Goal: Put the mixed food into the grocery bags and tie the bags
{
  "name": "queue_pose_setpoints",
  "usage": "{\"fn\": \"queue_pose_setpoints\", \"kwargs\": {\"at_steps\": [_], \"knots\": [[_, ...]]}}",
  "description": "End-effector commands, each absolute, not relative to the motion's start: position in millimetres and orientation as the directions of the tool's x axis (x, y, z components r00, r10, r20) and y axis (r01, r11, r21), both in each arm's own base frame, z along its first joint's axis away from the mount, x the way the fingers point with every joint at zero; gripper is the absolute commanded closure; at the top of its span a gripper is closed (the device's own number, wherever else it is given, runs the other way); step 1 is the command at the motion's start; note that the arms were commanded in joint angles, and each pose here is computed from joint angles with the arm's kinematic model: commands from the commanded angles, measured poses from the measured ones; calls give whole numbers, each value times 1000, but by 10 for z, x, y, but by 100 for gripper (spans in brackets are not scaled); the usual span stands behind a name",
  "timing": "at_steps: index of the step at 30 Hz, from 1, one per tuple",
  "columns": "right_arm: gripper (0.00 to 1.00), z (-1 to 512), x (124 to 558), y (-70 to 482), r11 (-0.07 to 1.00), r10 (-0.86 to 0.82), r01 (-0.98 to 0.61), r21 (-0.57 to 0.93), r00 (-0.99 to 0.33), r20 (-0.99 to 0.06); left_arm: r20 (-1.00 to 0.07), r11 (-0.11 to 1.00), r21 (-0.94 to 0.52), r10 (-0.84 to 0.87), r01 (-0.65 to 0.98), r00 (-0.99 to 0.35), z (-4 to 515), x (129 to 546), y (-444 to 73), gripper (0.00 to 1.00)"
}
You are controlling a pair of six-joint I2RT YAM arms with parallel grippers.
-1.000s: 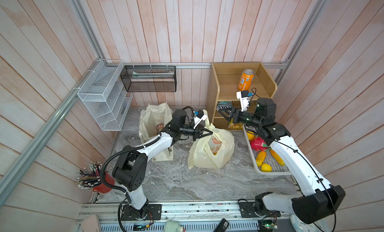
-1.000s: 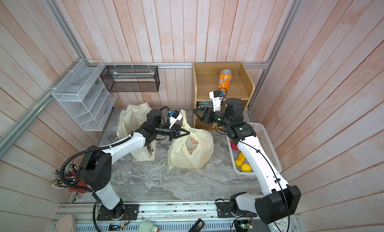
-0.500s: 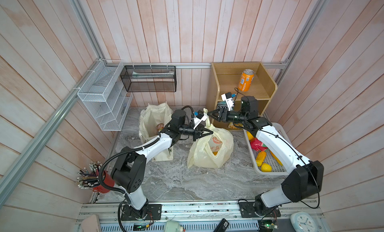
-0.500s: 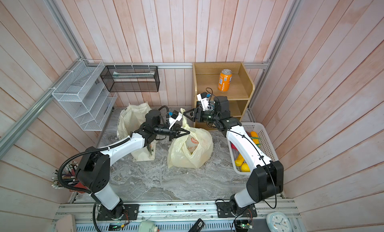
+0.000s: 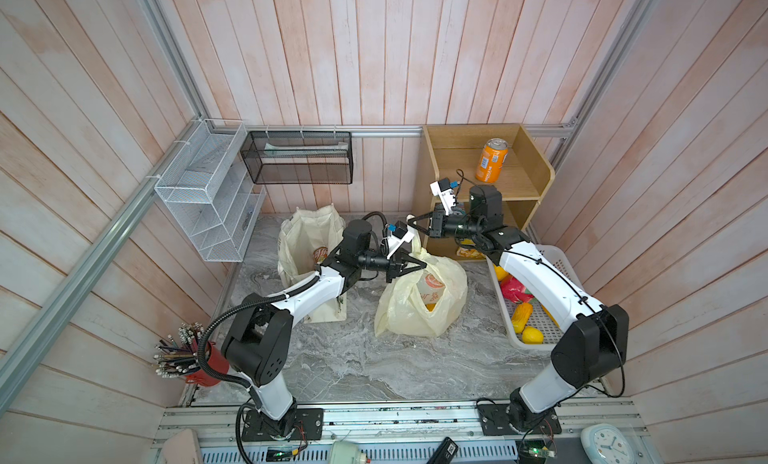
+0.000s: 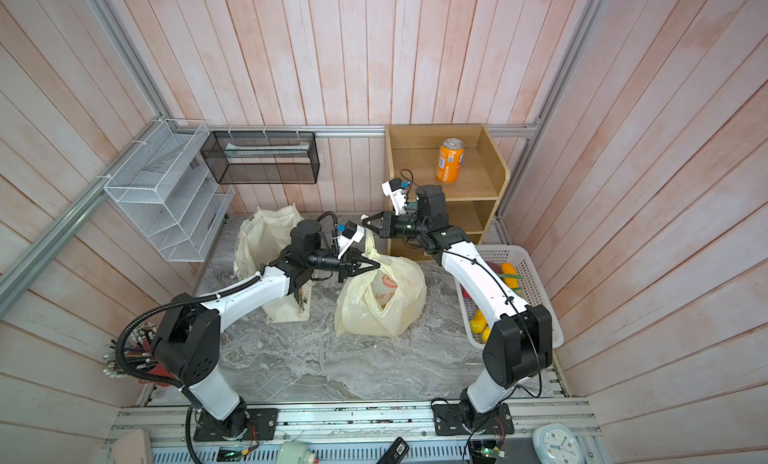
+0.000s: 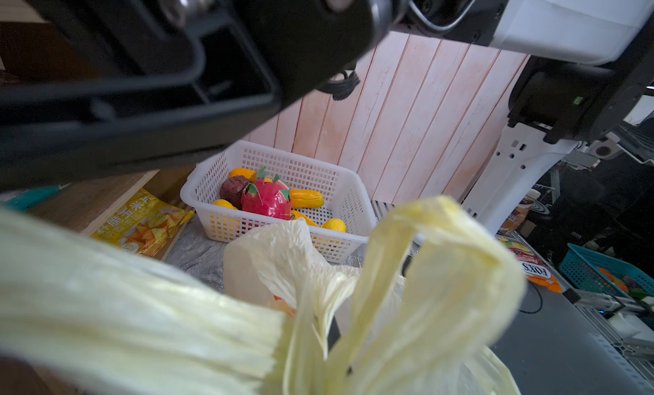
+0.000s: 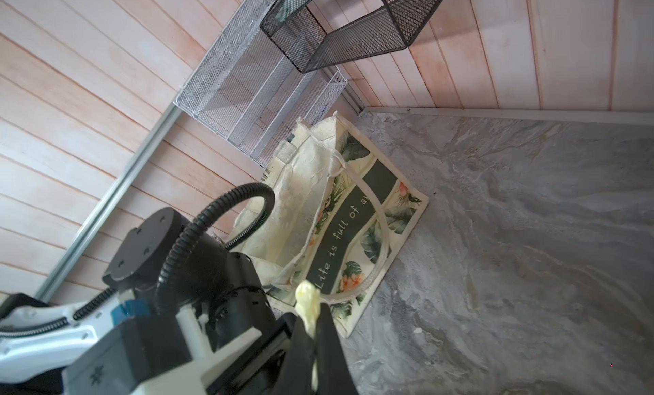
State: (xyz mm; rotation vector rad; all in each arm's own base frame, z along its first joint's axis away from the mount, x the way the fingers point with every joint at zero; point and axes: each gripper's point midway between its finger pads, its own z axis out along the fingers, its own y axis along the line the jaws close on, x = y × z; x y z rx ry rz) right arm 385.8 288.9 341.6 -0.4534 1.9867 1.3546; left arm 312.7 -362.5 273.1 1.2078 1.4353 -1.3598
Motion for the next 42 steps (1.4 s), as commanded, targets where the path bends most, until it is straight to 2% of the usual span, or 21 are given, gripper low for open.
{"fn": "queue_pose_setpoints", "kwargs": {"at_steps": [1,7,13,22,26,30,36,42], "knots": [[100,3679,3887,2653,402,166,-645,650,-647,-745,-973,-25,-222,68,975,-220,2820,3109,-3570,100],[100,3690,3782,2374,450,245,-617,646,-610,-753,-970,22,-239,-43,971,-237,2917,3169,-3466,100],[100,3608,3581,2278,451,291,-600,660,-600,-745,-951,38,-297,-106,954,-292,2949,3229,-3456,100],[100,3423,3126,2404,503,245,-600,622,-592,-768,-937,40,-340,-105,940,-334,2917,3280,-3476,100],[100,3094,2913,2578,524,216,-571,633,-630,-746,-936,39,-344,-93,938,-339,2914,3290,-3492,100],[100,2680,2943,2577,555,213,-512,656,-674,-707,-939,34,-339,-76,940,-336,2918,3289,-3500,100],[100,2614,3062,2352,587,261,-466,662,-666,-699,-939,25,-340,-51,940,-339,2906,3266,-3475,100],[100,2523,3059,2322,593,261,-449,669,-679,-687,-933,-42,-359,3,933,-359,2904,3204,-3489,100]]}}
